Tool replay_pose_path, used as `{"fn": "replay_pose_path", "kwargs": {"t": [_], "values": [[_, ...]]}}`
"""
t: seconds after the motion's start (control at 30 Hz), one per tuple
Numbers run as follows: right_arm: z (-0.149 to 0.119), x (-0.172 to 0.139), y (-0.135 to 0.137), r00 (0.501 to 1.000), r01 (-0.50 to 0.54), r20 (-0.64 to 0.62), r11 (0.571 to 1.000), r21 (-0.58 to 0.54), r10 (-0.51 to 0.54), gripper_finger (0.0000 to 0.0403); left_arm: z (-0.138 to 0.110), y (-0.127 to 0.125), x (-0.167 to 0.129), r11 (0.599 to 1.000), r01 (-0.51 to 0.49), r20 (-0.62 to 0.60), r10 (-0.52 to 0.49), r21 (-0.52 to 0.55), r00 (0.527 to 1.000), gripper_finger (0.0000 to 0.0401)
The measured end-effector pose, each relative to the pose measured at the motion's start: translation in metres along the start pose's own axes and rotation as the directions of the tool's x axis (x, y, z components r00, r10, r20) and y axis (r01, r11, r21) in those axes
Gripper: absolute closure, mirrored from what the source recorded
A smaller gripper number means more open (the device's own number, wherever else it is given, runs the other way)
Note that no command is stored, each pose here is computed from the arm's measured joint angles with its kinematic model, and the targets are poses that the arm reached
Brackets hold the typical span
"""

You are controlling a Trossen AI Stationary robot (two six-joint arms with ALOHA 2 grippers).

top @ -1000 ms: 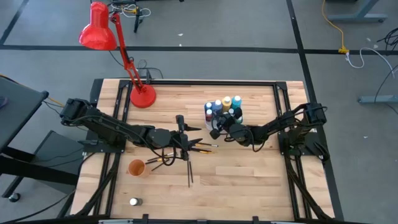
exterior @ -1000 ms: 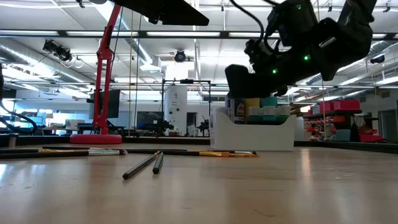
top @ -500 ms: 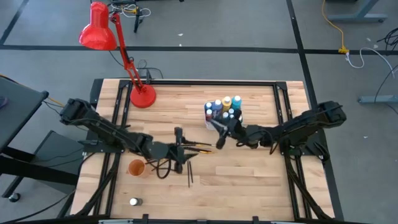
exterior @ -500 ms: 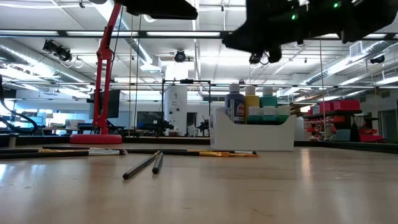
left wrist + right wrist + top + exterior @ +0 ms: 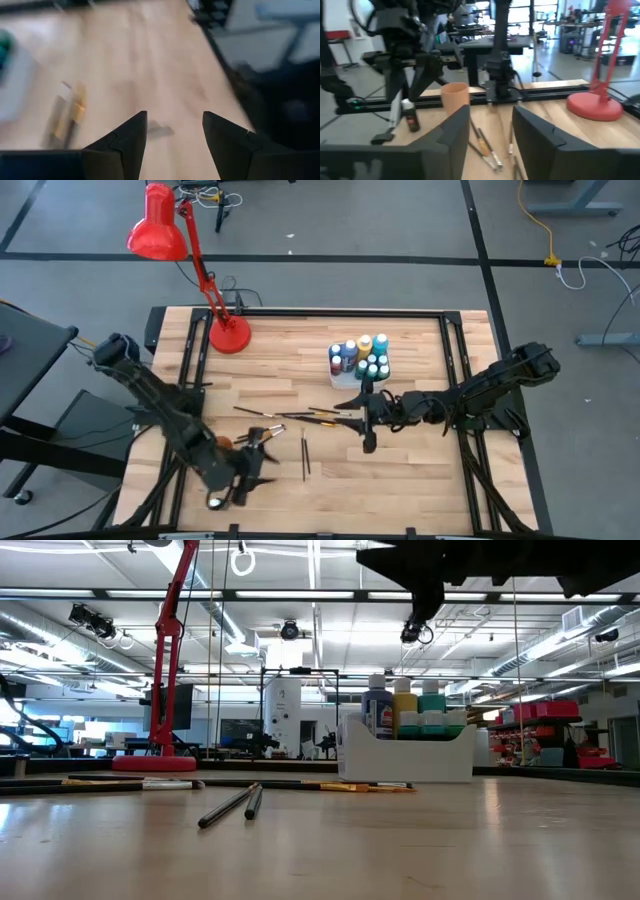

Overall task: Pick & Place Paint Supplies
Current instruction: Put the small black paint bottle into the white bin

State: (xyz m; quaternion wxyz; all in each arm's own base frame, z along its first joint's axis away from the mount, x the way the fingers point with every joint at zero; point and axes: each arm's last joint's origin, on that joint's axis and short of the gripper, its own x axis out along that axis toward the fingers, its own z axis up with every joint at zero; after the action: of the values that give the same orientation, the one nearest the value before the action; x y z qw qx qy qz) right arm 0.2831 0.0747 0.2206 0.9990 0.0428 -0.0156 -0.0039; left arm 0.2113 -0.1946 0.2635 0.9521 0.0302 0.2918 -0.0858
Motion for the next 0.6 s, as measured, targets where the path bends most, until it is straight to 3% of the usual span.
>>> {"fn": "replay_pose_path", "kwargs": {"t": [0.13, 0.27, 0.37, 0.43, 0.6], "values": [[0.000, -0.001, 0.005, 1.000, -0.016, 0.001, 1.000, 0.019, 0.016, 0.0222, 0.000, -0.020, -0.017, 0.978, 0.189, -0.128, -0.200, -0.090, 0.972, 0.0200], [0.000, -0.002, 0.006, 1.000, -0.022, 0.000, 1.000, 0.015, 0.022, 0.0215, -0.007, -0.028, -0.024, 0.936, 0.203, -0.203, -0.266, -0.287, 0.942, 0.0200], [0.000, -0.002, 0.006, 1.000, -0.022, 0.000, 1.000, 0.014, 0.022, 0.0216, -0.021, -0.031, -0.028, 0.908, 0.130, -0.322, -0.271, -0.400, 0.907, 0.0200], [0.000, -0.002, 0.006, 1.000, -0.021, 0.000, 1.000, 0.014, 0.021, 0.0218, -0.033, -0.032, -0.030, 0.882, 0.044, -0.434, -0.274, -0.469, 0.859, 0.0200], [-0.001, -0.002, 0.006, 1.000, -0.018, -0.003, 1.000, 0.005, 0.018, 0.0220, -0.046, -0.038, -0.027, 0.729, -0.181, -0.594, -0.360, -0.661, 0.720, 0.0200]]}}
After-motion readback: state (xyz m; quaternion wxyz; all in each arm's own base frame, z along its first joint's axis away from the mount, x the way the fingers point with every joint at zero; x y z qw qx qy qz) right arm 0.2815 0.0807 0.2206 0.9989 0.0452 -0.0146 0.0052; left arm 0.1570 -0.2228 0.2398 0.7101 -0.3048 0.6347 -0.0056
